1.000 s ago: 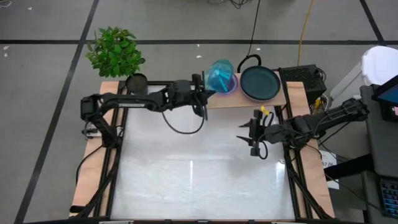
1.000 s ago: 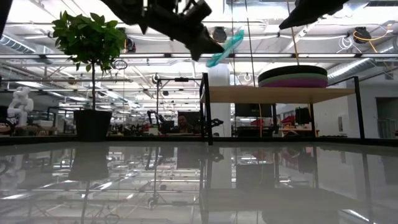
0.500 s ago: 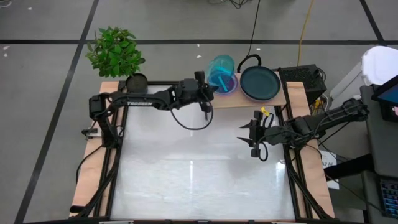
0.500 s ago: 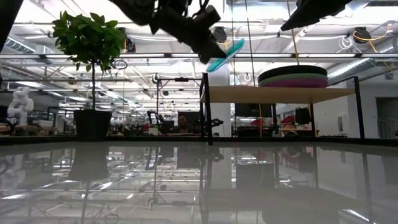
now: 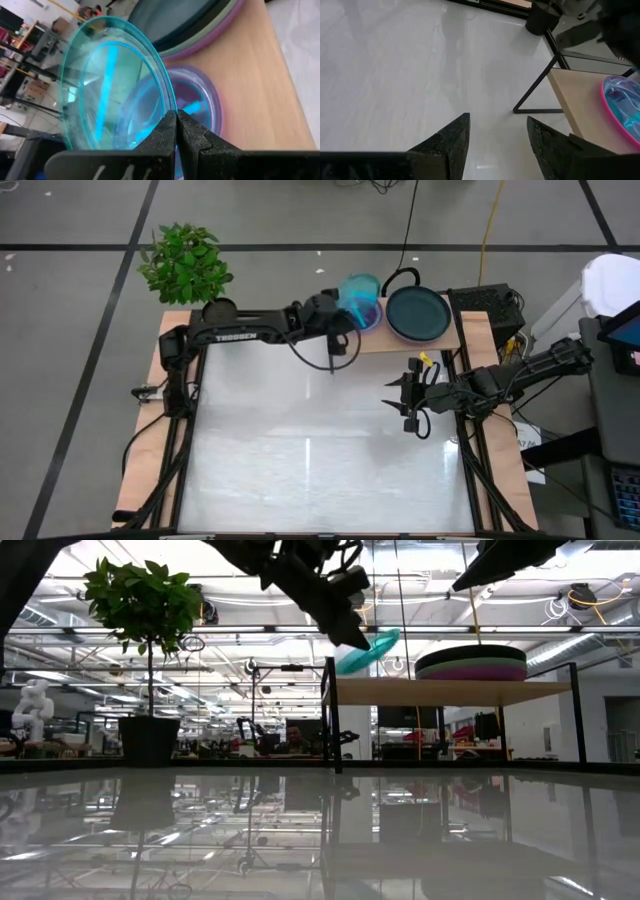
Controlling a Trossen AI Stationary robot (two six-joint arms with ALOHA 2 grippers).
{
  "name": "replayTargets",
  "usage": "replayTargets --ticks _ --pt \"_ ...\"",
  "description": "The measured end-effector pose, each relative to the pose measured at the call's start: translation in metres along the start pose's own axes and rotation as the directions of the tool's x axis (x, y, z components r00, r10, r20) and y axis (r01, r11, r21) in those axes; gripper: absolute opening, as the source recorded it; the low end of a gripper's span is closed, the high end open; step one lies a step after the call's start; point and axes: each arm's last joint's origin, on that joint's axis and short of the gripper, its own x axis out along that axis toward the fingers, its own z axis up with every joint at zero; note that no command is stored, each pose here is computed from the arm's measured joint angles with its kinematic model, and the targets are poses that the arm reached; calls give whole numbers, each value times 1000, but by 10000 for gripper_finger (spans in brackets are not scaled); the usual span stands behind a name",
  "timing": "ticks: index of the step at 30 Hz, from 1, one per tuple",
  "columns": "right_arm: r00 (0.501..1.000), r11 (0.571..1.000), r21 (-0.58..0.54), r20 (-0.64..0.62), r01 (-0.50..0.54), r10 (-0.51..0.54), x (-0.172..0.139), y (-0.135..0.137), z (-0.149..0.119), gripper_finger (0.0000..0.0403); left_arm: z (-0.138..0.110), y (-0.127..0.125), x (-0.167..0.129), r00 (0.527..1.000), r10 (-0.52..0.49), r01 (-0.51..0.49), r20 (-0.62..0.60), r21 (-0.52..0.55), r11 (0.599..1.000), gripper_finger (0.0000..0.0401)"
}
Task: Place and stack plates onto a shelf
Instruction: Stack the blue plate on top of the other blue plate on the shelf
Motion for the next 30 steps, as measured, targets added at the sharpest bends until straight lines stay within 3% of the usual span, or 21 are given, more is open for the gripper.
replayTargets --ticks 11,30 --pt "1000 1000 -12 -5 1 -1 0 0 0 180 -3 4 2 1000 23 -24 -9 -28 999 5" --pt "1000 1000 -24 -4 1 -1 0 0 0 180 -6 7 3 999 -29 30 15 -68 997 28"
